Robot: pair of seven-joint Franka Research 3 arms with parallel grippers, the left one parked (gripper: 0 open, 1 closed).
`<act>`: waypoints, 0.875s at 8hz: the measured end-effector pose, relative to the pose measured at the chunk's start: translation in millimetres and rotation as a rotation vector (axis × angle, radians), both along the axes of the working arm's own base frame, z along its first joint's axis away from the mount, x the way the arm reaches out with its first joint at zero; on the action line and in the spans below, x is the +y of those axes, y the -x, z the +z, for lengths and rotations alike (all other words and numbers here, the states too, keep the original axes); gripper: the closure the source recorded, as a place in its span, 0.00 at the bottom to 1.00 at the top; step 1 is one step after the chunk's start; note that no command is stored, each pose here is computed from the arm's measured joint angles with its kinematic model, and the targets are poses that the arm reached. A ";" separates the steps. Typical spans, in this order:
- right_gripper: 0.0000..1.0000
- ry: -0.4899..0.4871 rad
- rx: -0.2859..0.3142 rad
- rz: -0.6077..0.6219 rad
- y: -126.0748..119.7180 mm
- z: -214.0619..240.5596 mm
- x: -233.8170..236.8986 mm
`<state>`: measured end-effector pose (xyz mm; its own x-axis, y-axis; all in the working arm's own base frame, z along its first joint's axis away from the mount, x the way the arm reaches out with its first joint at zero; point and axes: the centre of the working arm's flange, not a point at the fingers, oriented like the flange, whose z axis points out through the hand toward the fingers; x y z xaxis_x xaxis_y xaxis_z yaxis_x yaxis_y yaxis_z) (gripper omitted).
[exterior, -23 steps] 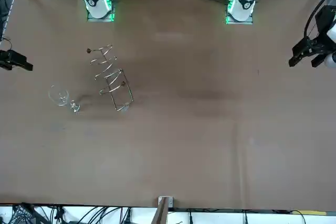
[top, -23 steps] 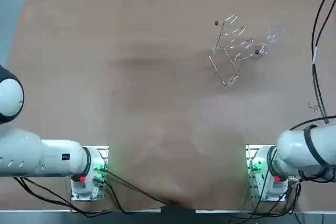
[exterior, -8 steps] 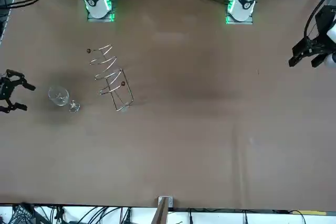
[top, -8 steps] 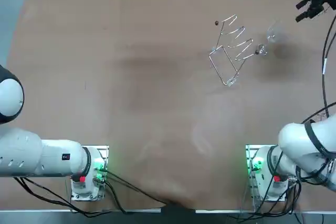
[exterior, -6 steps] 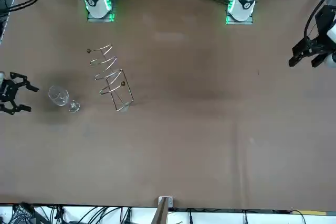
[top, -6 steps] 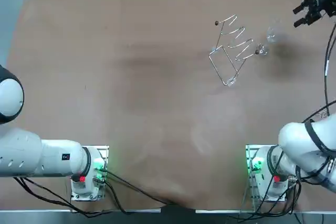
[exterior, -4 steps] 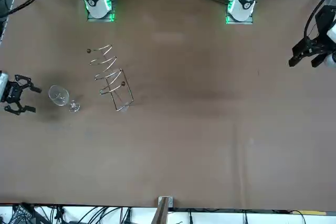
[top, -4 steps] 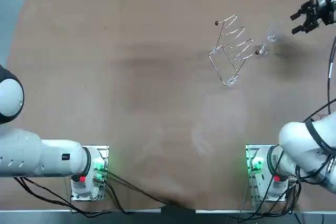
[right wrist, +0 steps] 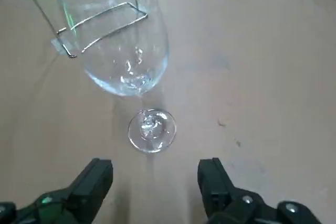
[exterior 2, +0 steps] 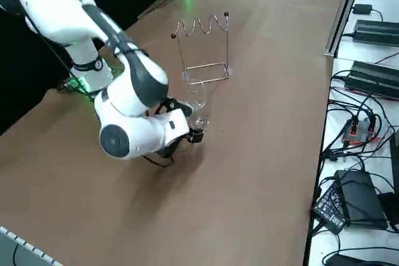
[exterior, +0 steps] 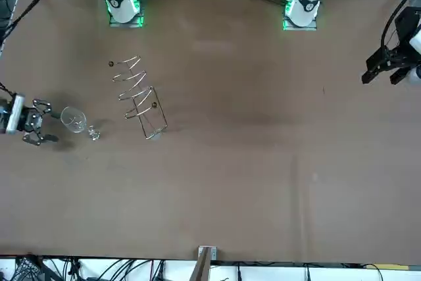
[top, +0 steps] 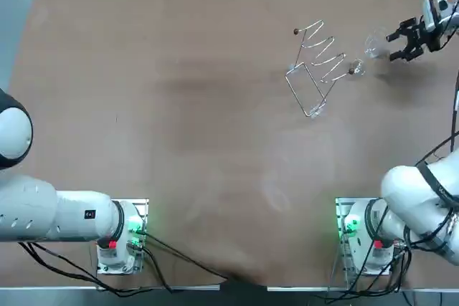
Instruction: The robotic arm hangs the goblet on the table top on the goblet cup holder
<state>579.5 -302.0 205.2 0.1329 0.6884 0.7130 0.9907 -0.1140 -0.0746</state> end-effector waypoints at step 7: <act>0.00 -0.093 -0.066 0.047 -7.9 -49.0 29.1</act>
<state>587.3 -272.9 156.2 0.0528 0.6233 0.7802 0.9979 -0.0630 -0.0171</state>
